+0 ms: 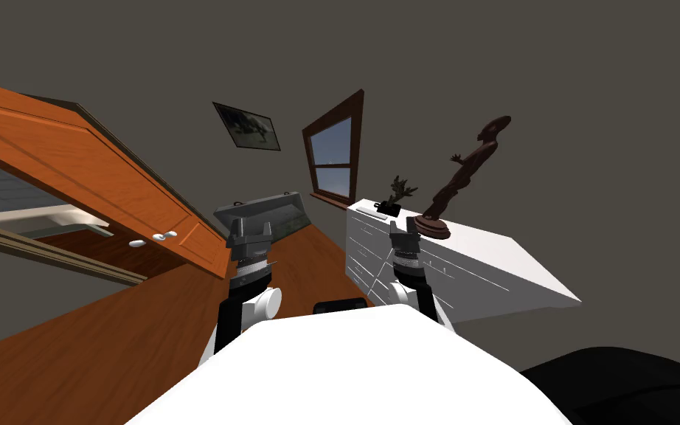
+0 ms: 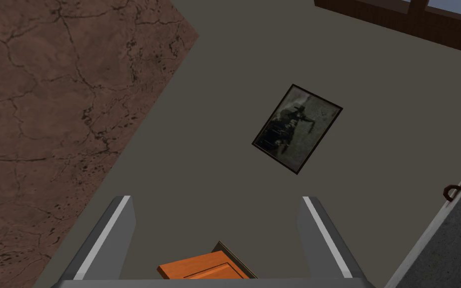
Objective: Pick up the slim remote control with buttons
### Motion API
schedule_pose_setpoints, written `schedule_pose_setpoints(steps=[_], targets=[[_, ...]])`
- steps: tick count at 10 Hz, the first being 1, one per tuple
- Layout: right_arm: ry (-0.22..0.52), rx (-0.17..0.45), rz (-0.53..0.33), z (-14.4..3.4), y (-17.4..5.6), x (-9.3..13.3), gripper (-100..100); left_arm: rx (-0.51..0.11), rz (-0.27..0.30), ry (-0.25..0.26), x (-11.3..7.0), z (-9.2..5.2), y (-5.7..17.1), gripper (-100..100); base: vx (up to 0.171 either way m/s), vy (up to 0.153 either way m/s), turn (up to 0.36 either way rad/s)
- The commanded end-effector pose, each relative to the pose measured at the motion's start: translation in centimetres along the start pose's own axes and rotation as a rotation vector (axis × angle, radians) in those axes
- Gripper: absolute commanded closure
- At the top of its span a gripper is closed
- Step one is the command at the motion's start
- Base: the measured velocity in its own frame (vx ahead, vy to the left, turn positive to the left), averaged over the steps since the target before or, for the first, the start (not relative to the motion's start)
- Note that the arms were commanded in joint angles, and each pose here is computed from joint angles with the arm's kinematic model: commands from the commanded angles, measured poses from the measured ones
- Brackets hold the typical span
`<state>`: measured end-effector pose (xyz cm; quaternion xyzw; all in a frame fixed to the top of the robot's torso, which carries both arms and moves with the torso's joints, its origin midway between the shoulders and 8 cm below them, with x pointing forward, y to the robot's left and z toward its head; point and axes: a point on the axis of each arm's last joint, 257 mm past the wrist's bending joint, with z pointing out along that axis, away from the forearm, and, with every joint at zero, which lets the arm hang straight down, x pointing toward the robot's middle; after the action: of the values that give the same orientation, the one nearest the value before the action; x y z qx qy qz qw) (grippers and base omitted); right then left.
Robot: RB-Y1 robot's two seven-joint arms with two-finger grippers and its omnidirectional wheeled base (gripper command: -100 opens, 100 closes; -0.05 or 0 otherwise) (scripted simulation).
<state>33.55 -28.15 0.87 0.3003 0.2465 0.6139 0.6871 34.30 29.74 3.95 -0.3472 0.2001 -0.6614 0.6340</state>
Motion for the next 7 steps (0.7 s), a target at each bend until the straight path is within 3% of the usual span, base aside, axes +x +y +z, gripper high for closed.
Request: schedule_pose_setpoints(steps=[1, 7], targets=[[0.028, -0.004, -0.017, 0.10, 0.01, 0.14, -100, 0.000, 0.000, 0.000, 0.00, 0.00, 0.00, 0, -0.011, 0.019, 0.001], [0.170, -0.041, -0.119, 0.91, 0.09, 0.49, -100, 0.000, 0.000, 0.000, 0.00, 0.00, 0.00, 0, -0.034, 0.057, -0.007]])
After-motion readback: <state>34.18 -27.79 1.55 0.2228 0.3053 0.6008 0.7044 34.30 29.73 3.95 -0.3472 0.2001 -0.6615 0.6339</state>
